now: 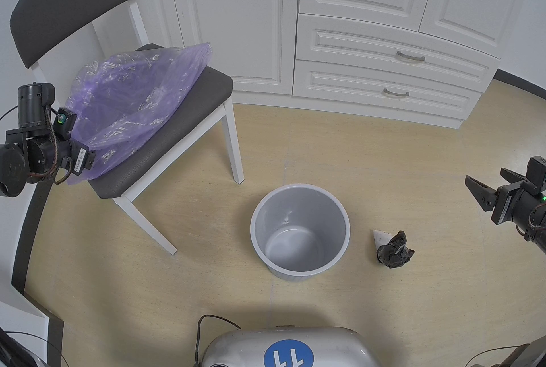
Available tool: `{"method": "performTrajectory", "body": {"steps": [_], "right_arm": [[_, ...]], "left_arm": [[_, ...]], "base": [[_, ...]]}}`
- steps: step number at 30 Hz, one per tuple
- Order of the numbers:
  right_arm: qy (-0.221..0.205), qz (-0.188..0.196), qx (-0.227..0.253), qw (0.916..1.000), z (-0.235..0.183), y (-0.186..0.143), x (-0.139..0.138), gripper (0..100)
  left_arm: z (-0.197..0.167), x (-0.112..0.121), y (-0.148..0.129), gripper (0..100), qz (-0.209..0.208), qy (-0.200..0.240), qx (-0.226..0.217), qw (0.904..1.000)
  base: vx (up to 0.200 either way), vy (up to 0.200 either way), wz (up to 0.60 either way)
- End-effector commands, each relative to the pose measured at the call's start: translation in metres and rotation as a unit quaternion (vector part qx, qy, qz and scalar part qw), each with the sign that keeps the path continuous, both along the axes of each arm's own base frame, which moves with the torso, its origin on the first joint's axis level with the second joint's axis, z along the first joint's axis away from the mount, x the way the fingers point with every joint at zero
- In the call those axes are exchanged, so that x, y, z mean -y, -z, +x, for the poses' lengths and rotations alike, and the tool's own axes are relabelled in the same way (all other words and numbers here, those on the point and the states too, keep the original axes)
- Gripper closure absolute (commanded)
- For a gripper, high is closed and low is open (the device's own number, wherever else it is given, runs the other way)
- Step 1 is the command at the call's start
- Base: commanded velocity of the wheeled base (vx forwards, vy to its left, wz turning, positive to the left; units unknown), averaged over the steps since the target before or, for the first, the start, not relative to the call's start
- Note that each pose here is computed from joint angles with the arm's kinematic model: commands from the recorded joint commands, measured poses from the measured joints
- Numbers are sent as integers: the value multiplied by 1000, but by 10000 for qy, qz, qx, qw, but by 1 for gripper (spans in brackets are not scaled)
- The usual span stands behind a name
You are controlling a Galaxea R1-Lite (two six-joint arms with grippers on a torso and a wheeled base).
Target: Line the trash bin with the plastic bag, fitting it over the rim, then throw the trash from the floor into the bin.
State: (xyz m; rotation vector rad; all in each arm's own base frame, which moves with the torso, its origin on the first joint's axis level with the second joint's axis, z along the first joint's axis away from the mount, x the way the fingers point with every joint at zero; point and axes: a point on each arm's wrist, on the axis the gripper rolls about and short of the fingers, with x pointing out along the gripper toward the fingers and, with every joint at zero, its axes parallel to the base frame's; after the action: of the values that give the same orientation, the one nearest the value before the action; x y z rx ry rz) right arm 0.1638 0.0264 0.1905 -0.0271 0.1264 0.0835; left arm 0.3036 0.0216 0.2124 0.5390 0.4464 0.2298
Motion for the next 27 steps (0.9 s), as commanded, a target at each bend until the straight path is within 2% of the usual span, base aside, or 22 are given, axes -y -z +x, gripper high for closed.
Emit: {"method": "performTrajectory", "body": {"steps": [1, 19, 25, 26, 27], "right_arm": [[1, -2, -5, 10000, 0, 0, 0, 0], [-17, -17, -11, 10000, -1, 1, 0, 0], [-17, -18, -19, 10000, -1, 1, 0, 0], [-18, -26, -18, 10000, -1, 1, 0, 0], [-25, -26, -18, 10000, -1, 1, 0, 0]], "left_arm": [[1, 4, -2, 0, 10, 53, 82, 10000], [3, 6, 6, 0, 14, 117, 177, 9998], [7, 4, 14, 0, 2, 50, 69, 10000], [6, 3, 15, 100, -8, 47, 64, 10000], [7, 3, 14, 100, -3, 49, 69, 10000]], "base": [[0, 0, 0], [0, 0, 0], [0, 0, 0], [0, 0, 0], [0, 0, 0]]}}
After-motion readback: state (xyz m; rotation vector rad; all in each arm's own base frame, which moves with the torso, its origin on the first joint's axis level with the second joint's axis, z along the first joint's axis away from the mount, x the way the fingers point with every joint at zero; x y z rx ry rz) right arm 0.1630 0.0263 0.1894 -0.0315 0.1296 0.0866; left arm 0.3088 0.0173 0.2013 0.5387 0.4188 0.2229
